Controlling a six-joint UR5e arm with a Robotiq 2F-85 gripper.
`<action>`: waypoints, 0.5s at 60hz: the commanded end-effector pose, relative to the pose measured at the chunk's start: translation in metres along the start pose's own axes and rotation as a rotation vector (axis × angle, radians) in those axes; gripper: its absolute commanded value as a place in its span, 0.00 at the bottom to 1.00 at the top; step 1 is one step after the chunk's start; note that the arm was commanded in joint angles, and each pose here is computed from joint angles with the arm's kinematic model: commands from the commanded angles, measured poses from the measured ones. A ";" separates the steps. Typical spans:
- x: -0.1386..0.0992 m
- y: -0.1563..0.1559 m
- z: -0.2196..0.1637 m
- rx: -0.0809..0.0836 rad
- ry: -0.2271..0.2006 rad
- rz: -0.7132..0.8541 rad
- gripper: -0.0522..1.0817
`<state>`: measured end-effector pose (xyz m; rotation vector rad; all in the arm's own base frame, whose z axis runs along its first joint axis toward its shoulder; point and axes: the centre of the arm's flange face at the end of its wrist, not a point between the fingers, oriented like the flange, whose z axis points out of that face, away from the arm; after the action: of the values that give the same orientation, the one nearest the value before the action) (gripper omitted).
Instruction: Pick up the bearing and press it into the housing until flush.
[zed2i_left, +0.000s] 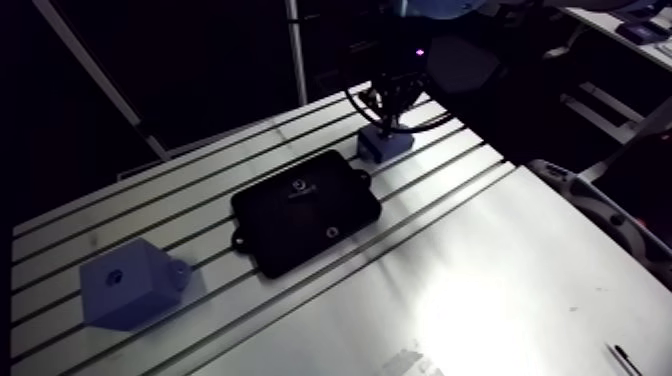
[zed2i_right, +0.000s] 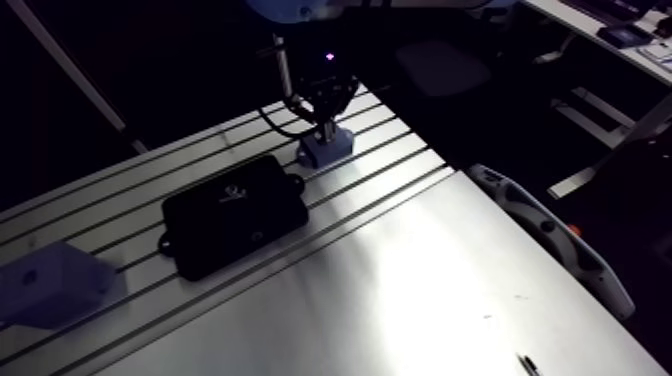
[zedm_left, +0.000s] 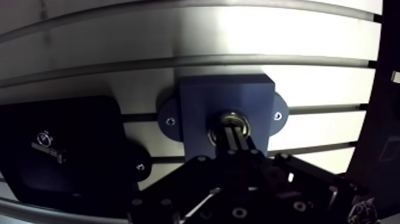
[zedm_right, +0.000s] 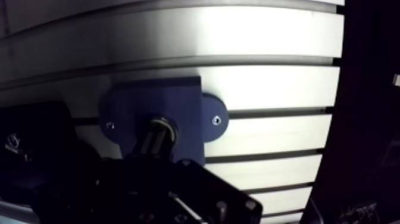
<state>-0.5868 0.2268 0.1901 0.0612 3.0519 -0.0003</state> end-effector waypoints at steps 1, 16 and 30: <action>0.000 0.000 0.001 0.001 -0.001 0.000 0.99; -0.001 0.000 -0.003 -0.002 0.004 -0.002 0.99; 0.000 0.000 -0.004 -0.002 0.007 -0.002 0.99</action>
<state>-0.5862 0.2268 0.1928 0.0583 3.0550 0.0018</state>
